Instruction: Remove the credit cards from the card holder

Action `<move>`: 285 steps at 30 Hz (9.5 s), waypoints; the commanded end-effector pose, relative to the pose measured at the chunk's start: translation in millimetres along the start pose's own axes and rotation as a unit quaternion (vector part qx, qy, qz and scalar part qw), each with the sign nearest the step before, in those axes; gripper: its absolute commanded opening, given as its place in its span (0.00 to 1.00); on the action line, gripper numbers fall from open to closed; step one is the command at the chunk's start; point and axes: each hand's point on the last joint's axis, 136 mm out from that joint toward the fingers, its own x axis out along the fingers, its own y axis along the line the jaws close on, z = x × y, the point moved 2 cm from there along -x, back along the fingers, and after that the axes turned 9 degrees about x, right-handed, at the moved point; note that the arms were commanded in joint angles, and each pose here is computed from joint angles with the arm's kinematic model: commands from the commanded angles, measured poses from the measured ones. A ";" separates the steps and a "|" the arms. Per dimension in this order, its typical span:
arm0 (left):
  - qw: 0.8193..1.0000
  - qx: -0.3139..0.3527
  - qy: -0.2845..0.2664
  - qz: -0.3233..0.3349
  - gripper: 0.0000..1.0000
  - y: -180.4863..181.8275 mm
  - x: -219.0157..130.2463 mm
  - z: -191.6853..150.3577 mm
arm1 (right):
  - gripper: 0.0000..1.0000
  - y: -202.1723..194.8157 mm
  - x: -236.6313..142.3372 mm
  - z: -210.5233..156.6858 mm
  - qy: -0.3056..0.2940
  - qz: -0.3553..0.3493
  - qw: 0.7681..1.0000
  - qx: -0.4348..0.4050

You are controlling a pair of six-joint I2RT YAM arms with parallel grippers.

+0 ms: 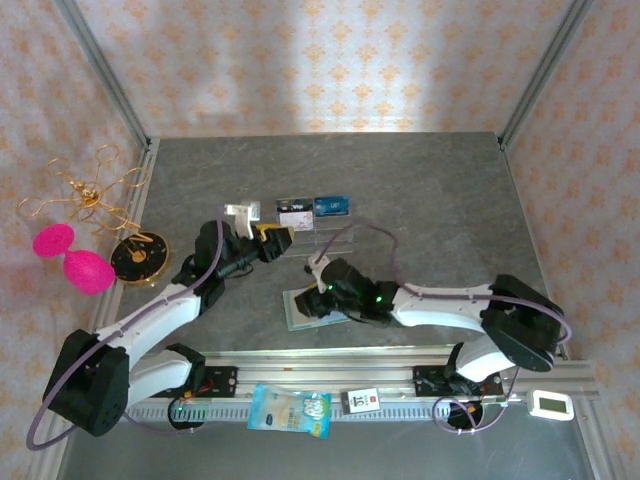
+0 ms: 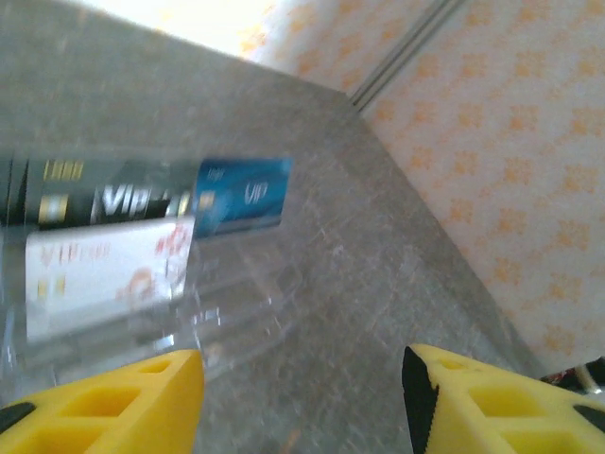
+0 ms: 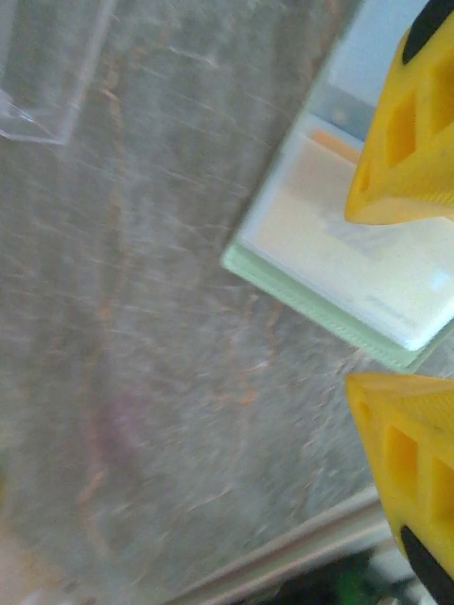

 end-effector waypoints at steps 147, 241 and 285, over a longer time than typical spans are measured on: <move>0.969 -0.003 0.231 0.087 0.00 2.7 -13.8 -176.2 | 0.00 -59.1 15.8 -30.5 0.059 -0.045 0.964 0.257; 0.970 0.017 0.241 0.011 0.00 -43.7 33.4 -168.0 | 0.00 -94.4 -14.9 -43.0 0.031 -0.024 0.943 0.332; 0.991 -0.019 -0.069 -0.113 0.59 -99.5 -21.7 -0.3 | 0.00 -35.7 -155.9 106.9 -0.333 0.130 0.910 0.211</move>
